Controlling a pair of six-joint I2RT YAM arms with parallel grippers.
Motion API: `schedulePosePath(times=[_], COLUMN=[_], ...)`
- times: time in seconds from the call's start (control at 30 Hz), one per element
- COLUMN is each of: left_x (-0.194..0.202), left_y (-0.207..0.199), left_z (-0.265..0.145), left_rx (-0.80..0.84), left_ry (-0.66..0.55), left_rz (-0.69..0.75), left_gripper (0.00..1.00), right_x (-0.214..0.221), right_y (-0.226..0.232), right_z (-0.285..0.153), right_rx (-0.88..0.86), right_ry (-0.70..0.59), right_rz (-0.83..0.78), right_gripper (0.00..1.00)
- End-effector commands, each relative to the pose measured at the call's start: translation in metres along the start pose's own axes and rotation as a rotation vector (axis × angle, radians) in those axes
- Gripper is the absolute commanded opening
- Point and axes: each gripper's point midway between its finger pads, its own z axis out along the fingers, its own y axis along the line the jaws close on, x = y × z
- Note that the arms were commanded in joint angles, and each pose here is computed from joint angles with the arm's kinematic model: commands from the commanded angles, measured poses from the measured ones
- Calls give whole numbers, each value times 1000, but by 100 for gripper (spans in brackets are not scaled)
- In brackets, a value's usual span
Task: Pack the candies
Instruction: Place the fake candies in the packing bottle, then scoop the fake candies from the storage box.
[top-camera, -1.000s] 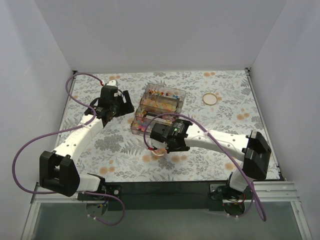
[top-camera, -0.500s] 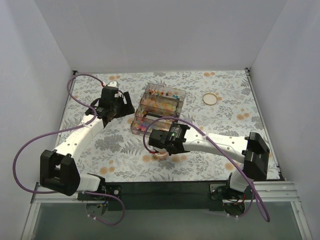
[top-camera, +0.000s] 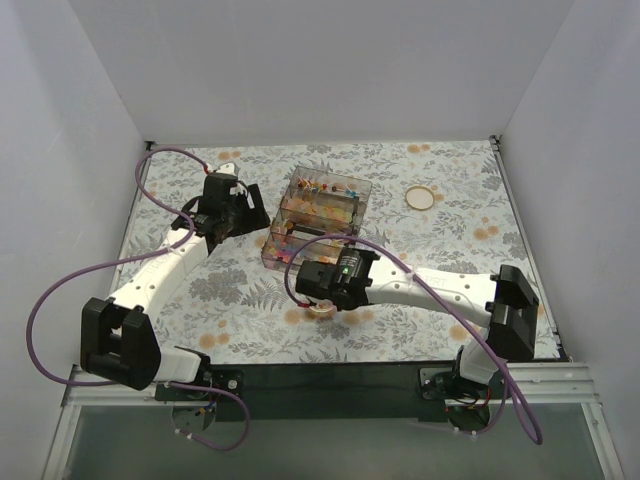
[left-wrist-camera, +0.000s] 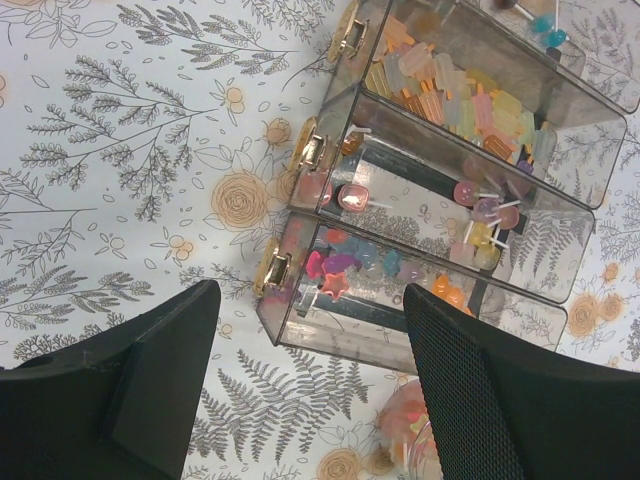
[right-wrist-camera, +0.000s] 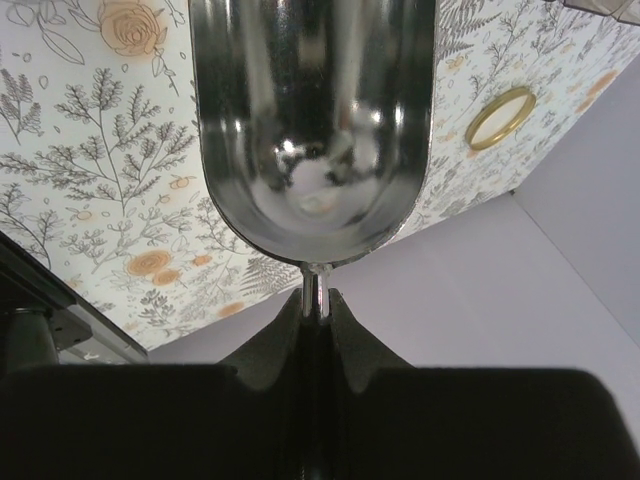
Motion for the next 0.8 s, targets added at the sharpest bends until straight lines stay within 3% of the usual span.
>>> schedulePosePath(times=[0.0, 0.13, 0.33, 0.77], left_x=[-1, 8, 27, 55], left_y=[0, -2, -5, -3], left_z=[-2, 0, 10, 42], left_rx=[11, 33, 68, 45], left_ry=[-5, 20, 88, 192], left_rz=[7, 7, 6, -4], left_gripper=[73, 73, 66, 48], right_x=[-9, -18, -32, -85], right_y=[-13, -42, -65, -60], right_z=[-16, -25, 10, 42], right_rx=[-9, 15, -89, -338], right_ry=[-89, -177, -232, -355], right_rz=[101, 206, 304, 259], right_gripper=[1, 1, 1, 1])
